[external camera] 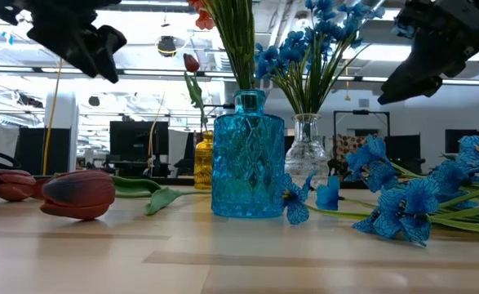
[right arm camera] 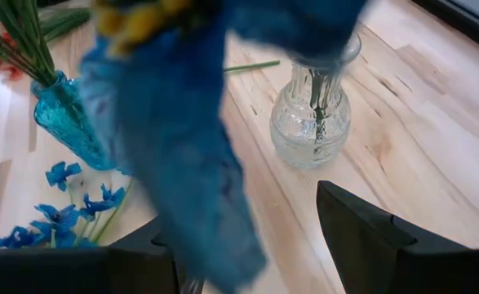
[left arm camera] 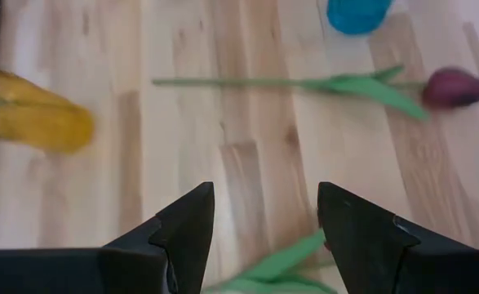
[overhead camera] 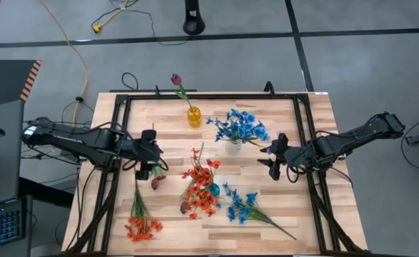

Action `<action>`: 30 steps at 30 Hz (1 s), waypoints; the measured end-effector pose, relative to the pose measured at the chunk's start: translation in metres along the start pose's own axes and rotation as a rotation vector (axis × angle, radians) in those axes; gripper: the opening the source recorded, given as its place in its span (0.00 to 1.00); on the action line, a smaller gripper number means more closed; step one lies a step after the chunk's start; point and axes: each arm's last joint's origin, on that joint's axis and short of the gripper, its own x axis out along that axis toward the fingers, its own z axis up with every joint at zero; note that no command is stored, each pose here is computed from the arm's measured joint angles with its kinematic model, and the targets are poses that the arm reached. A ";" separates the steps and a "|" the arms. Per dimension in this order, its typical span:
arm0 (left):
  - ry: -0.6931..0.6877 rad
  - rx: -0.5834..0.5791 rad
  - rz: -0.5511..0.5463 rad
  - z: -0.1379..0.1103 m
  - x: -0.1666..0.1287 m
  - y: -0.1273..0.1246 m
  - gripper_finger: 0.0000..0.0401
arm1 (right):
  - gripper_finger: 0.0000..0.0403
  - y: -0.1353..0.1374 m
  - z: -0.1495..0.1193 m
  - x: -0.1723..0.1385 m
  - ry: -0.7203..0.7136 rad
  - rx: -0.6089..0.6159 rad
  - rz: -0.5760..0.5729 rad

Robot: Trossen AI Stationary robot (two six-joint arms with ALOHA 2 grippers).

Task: Sort flowers into vase by color
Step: Put the left red flower into the yellow vase

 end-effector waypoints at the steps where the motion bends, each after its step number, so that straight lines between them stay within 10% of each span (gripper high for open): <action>1: 0.021 0.003 -0.010 0.000 0.003 -0.001 0.52 | 0.60 0.000 0.000 0.000 0.000 0.002 0.000; 18: 0.259 0.213 -0.066 0.014 0.090 -0.018 0.52 | 0.60 0.000 0.000 0.000 0.002 0.001 -0.001; 30: 0.495 0.410 -0.041 -0.004 0.096 -0.017 0.52 | 0.60 0.000 0.000 0.000 0.003 0.001 -0.002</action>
